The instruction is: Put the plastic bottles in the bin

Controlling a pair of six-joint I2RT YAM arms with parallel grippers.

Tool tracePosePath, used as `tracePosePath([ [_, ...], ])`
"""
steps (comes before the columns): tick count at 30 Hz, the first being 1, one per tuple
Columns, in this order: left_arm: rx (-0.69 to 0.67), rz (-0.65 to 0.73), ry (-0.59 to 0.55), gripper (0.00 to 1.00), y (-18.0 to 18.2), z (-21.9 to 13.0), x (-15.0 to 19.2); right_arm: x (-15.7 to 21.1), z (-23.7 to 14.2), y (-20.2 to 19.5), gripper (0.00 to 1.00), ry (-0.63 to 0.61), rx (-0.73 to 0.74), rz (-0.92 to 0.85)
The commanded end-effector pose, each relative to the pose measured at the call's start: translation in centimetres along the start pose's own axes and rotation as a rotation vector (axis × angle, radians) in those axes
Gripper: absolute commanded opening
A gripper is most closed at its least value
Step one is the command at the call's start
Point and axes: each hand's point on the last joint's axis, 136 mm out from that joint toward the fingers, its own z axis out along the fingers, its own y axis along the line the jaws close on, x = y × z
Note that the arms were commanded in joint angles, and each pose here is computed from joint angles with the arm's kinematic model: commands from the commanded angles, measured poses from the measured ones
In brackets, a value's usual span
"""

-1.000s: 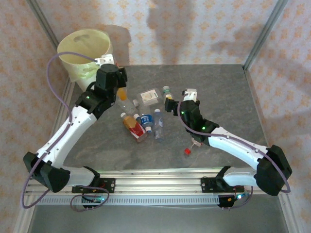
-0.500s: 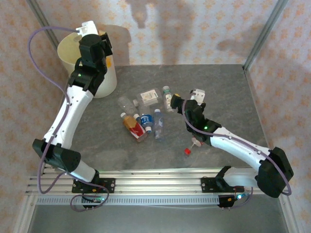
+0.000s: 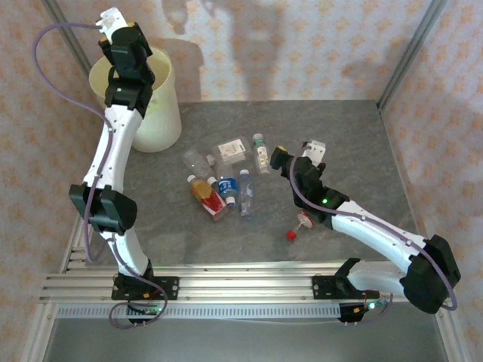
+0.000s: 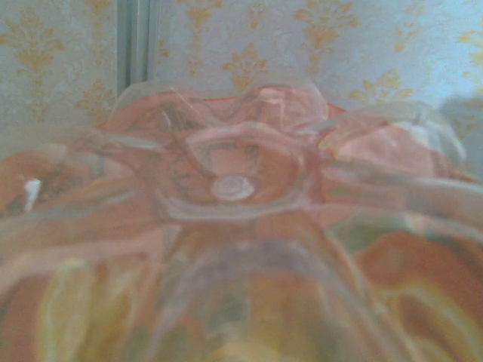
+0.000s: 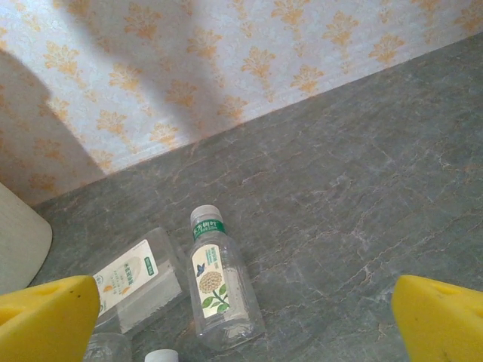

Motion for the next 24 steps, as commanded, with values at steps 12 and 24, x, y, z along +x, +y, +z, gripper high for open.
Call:
tracePosePath([
  [12,0.384,0.064,0.317,0.62,-2.4,5.4,9.4,1.1,0.2,-0.5,0.99,0.034,-0.004,-0.064],
  [24,0.505,0.122,0.526,0.72,-3.1,6.2,16.1,1.6,0.7,0.2,0.99,0.056,-0.028,-0.107],
])
